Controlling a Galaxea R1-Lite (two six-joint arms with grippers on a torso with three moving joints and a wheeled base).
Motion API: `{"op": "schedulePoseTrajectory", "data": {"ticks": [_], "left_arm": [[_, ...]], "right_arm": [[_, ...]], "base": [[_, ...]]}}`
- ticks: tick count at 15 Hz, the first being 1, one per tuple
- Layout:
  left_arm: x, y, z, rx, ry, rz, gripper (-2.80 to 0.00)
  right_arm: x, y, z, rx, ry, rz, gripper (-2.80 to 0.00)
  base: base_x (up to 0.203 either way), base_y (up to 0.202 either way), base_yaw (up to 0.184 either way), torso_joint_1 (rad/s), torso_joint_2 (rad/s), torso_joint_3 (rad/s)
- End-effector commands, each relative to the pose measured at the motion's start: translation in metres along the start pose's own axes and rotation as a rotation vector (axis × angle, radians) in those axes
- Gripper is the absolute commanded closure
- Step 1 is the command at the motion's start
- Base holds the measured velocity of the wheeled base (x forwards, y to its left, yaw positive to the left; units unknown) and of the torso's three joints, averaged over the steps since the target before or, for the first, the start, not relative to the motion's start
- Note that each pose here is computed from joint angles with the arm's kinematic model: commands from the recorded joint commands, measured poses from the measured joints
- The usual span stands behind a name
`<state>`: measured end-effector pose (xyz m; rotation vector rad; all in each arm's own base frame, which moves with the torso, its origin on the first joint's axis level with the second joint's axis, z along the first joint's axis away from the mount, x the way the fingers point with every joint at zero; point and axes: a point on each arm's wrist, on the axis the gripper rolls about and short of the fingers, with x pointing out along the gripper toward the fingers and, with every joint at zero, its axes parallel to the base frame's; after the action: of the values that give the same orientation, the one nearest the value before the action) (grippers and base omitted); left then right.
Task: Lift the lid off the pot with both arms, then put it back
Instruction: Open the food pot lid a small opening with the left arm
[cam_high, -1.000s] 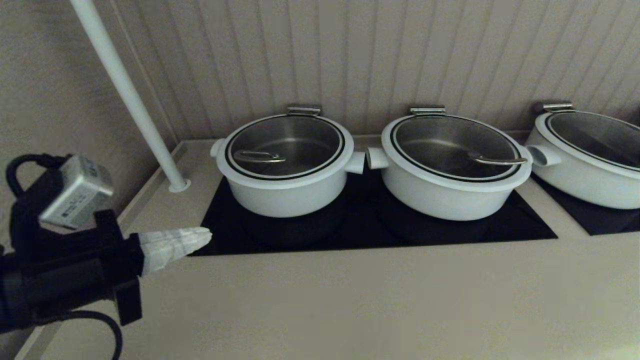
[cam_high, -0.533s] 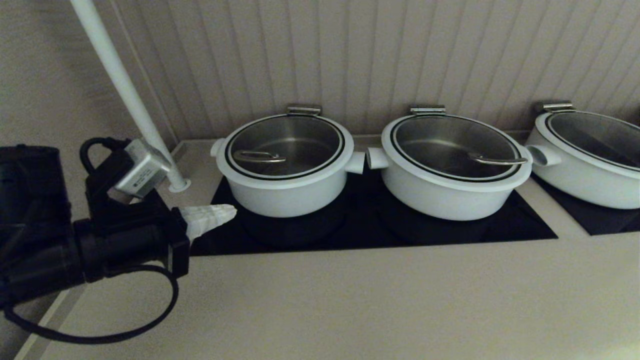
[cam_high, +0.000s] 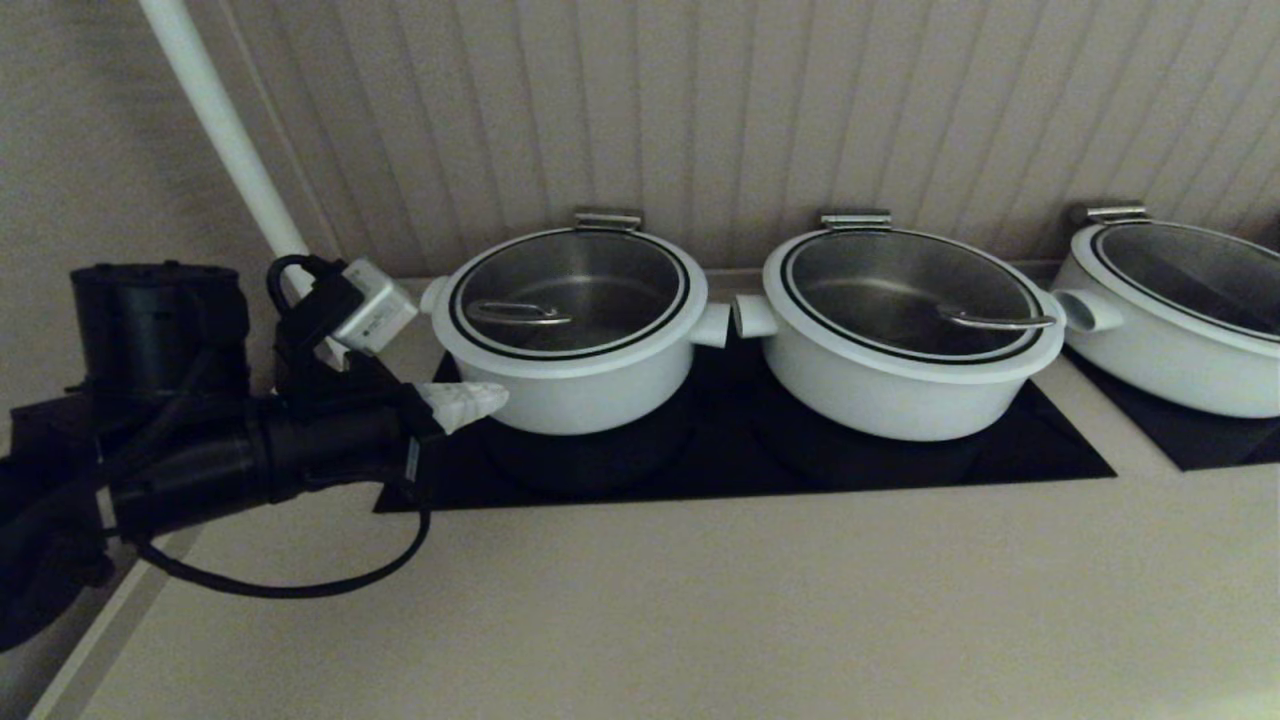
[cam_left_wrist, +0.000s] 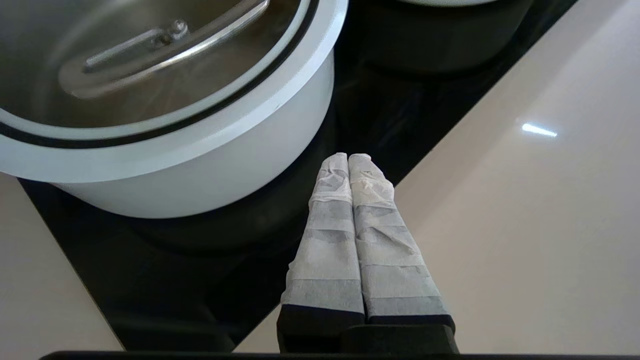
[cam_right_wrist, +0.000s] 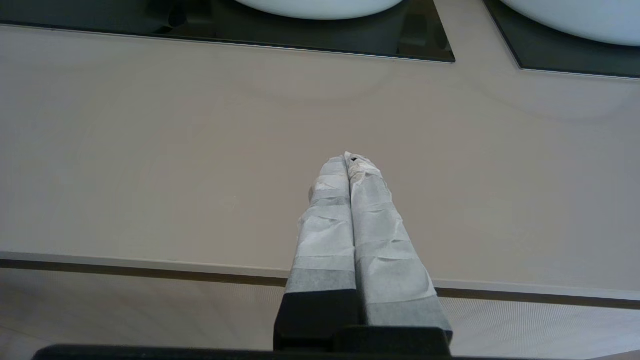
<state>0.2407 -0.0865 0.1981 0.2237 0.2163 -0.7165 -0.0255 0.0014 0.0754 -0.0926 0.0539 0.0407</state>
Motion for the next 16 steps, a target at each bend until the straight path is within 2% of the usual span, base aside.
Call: {"op": "schedulePoseTrajectory", "data": {"ticks": [1,3,8,16], "left_arm": [[0.008,0.002,-0.005,-0.009,0.023,0.007,0.0],[0.013,0.004,-0.007,-0.011,0.028,0.02,0.0],[0.035,0.014,-0.006,0.011,-0.022,0.076,0.0],[0.056,0.026,0.003,-0.022,-0.041,0.114,0.0]], "right_arm": [[0.0,0.0,0.0,-0.001,0.001,0.001,0.0],[0.0,0.0,0.0,-0.001,0.0,0.001,0.0],[0.0,0.0,0.0,-0.001,0.001,0.0,0.0],[0.0,0.0,0.0,-0.001,0.0,0.001,0.0]], "base": [[0.0,0.0,0.0,0.0,0.0,0.0],[0.0,0.0,0.0,0.0,0.0,0.0],[0.0,0.0,0.0,0.0,0.0,0.0],[0.0,0.0,0.0,0.0,0.0,0.0]]}}
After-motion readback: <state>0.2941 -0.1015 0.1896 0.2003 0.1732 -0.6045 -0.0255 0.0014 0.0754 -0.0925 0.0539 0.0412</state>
